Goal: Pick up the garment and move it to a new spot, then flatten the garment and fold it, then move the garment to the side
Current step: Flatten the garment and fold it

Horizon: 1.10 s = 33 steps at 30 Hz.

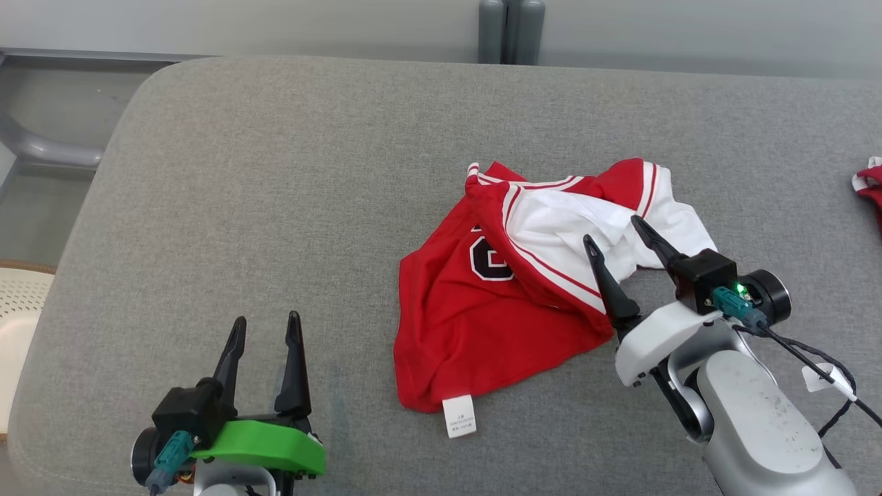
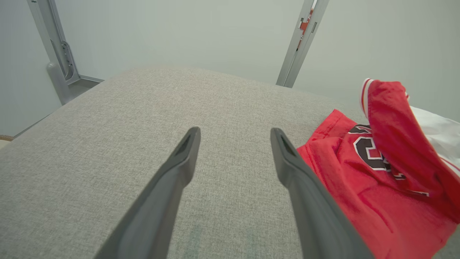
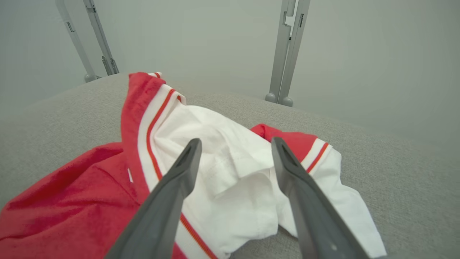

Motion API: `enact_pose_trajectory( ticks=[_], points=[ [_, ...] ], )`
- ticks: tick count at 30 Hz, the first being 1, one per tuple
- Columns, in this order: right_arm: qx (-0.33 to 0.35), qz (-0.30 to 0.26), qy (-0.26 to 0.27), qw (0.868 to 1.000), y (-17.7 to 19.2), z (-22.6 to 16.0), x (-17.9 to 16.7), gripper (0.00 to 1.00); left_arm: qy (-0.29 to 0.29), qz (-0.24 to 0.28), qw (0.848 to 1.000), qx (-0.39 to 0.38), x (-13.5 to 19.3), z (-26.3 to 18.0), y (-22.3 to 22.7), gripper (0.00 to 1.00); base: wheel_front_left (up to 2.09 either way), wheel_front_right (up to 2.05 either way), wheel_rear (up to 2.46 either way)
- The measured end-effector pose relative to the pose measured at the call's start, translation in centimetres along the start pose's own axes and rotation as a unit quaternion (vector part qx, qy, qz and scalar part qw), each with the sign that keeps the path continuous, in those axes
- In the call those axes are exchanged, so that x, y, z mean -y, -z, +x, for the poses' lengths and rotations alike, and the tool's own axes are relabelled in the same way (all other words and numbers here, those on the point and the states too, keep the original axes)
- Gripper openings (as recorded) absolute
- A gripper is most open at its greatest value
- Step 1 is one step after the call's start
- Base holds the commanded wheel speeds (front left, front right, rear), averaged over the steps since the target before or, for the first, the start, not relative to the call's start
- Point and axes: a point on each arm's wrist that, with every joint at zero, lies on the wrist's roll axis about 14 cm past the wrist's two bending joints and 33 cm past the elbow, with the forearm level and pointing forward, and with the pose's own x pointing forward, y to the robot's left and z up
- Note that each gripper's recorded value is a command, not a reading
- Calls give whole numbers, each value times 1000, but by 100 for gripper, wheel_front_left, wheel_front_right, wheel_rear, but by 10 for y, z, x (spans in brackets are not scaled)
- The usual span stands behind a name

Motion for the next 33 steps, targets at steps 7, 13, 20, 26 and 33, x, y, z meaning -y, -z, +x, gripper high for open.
enact_pose_trajectory(
  ticks=[7,13,20,26,33],
  points=[
    [-44,-9,-9,999,23,11,-3,100,-3,1,1000,-5,-3,2,3,100,0,0,0],
    [-59,-3,-12,998,32,23,-3,0,-18,3,1000,-4,-12,-2,2,100,0,0,0],
    [-19,51,31,998,12,19,16,0,-15,2,1000,1,-10,0,-2,100,0,0,0],
    [12,106,103,989,-6,-19,61,0,8,-1,1000,-4,5,4,3,100,0,0,0],
    [10,140,205,969,-11,-87,114,0,45,-6,999,-12,30,14,9,100,0,0,0]
  ],
)
